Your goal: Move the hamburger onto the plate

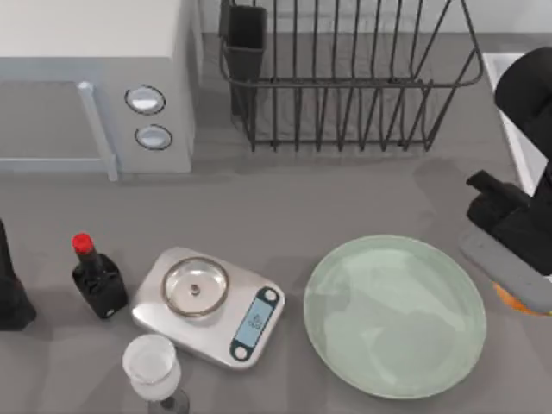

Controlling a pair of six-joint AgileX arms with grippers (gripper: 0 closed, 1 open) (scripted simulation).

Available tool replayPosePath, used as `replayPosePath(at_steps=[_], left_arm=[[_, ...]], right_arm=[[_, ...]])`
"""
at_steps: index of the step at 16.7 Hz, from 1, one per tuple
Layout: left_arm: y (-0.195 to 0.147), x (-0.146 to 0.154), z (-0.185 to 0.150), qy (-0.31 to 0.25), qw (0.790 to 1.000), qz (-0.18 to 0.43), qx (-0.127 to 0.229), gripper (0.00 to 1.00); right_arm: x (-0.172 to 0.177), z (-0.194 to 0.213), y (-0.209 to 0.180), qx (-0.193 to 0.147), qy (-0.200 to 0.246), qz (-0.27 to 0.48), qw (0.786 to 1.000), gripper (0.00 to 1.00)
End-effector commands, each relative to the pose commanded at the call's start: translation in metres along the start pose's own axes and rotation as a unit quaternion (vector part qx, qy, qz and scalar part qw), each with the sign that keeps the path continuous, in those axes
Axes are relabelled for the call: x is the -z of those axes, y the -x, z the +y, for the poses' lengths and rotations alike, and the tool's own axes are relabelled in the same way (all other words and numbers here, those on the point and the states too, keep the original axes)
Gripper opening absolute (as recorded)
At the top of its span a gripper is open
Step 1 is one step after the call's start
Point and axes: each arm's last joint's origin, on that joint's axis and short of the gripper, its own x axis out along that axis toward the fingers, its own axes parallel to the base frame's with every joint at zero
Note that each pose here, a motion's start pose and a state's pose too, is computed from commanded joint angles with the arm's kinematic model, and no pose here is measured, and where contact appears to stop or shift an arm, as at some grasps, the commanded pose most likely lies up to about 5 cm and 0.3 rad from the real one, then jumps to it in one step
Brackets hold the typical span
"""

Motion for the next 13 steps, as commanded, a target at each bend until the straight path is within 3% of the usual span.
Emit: replayPosePath(at_steps=[3, 6, 9, 13], left_arm=[[0.000, 0.000, 0.000, 0.000, 1.000, 0.000, 0.000, 1.00], [0.000, 0.000, 0.000, 0.000, 1.000, 0.000, 0.000, 1.00], [0.000, 0.000, 0.000, 0.000, 1.000, 0.000, 0.000, 1.00], [0.000, 0.000, 0.000, 0.000, 1.000, 0.000, 0.000, 1.00]], right_arm=[[-0.032, -0.033, -0.006, -0.002, 0.202, 0.004, 0.979, 0.00], [-0.063, -0.057, -0.009, 0.005, 0.346, 0.014, 0.938, 0.00], [-0.084, -0.069, -0.009, 0.014, 0.423, 0.023, 0.906, 0.00], [-0.087, -0.071, -0.009, 0.017, 0.435, 0.025, 0.900, 0.00]])
